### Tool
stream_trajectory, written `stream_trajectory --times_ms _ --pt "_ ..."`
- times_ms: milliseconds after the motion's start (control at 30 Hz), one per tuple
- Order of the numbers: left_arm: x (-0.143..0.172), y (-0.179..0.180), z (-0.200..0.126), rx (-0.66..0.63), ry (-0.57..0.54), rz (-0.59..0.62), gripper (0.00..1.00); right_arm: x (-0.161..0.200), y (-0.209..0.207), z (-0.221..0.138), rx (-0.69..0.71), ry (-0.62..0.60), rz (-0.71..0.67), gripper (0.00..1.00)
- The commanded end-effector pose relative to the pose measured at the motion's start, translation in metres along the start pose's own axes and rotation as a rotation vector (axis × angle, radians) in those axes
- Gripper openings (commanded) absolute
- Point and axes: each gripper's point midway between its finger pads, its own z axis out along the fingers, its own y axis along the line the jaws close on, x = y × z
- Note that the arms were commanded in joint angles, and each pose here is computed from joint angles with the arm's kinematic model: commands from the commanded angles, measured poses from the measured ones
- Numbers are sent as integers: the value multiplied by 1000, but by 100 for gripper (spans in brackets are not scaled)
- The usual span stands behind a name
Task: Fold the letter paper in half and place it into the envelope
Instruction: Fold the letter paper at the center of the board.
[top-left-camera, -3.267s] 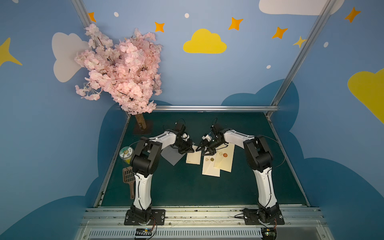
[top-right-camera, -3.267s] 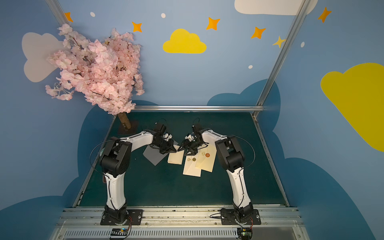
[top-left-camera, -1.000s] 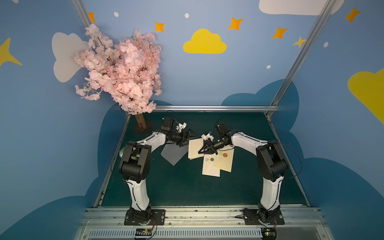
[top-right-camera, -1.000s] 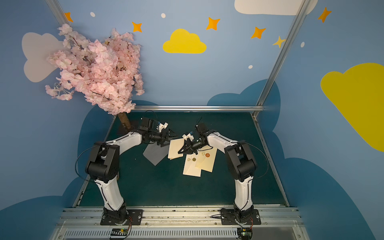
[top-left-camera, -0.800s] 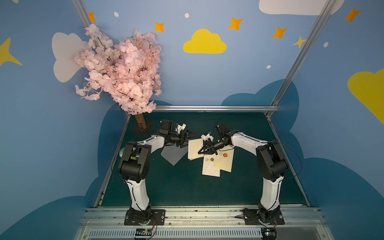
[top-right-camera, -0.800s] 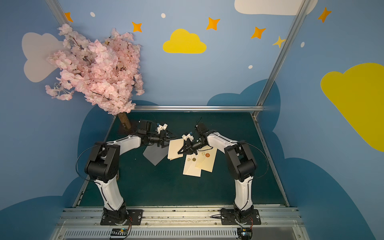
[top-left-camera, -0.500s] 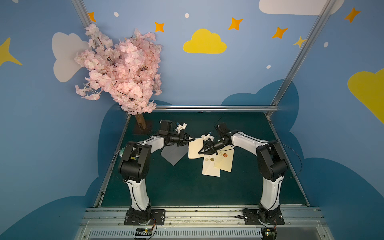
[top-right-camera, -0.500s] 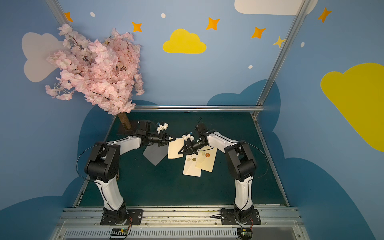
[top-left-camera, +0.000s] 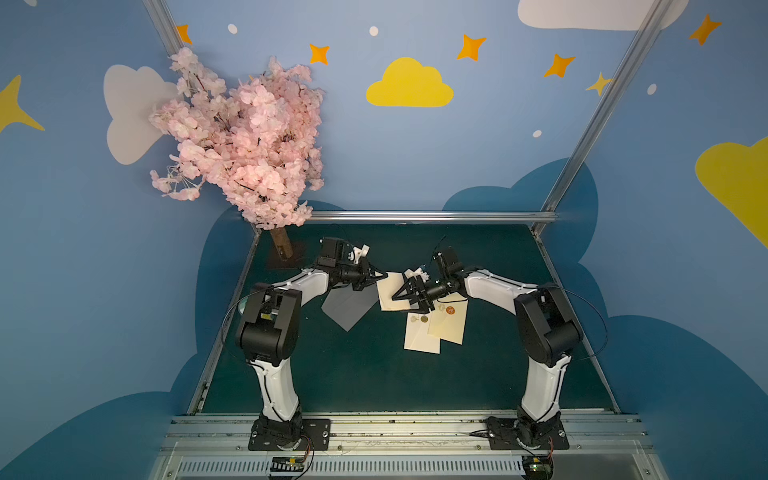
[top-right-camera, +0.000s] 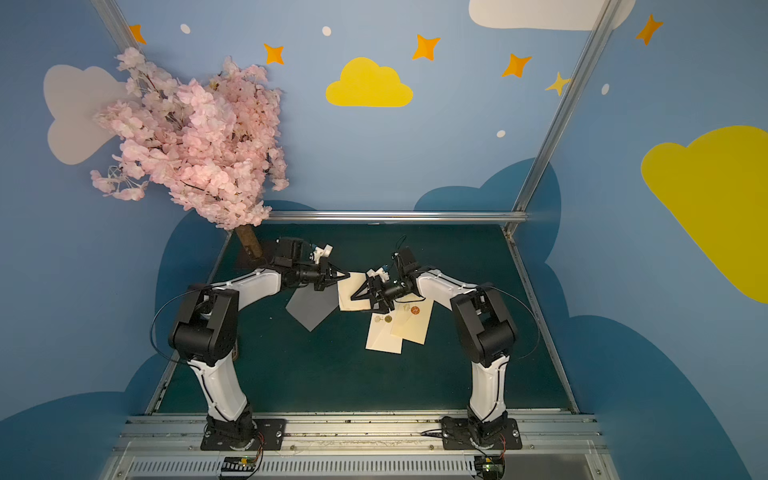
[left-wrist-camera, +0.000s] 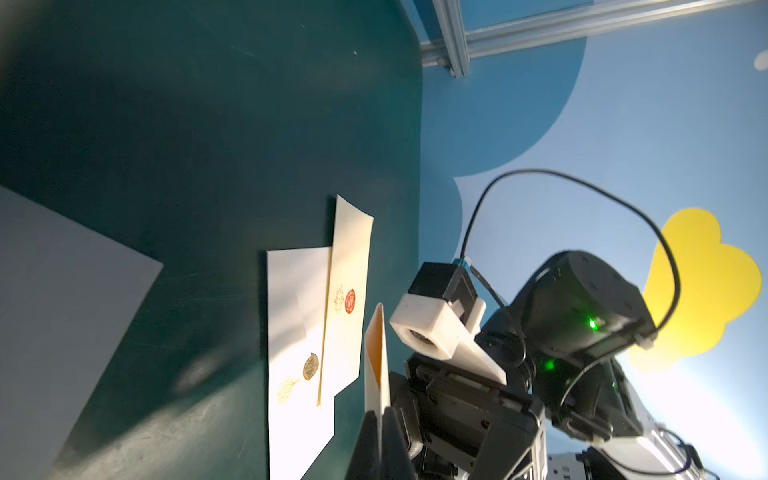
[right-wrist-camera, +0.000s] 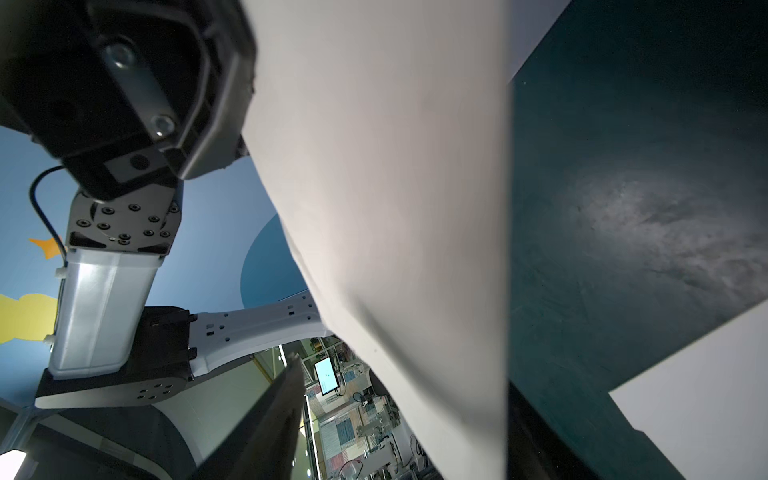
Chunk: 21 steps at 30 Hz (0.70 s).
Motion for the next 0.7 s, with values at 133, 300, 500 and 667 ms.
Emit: stream_trajectory --times_ms 133,300,500,667 --pt "-32 -15 -16 -116 -246 -89 3 -50 51 4 -223 -194 61 66" --pt "-42 -18 -17 -124 -385 -118 3 -70 68 6 -290 -270 115 60" --pt "-41 -27 -17 -150 -484 -80 3 -78 74 -6 -249 -348 139 44" --pt "-40 -36 -24 -137 -529 -45 3 -75 65 -12 -194 -367 153 29"
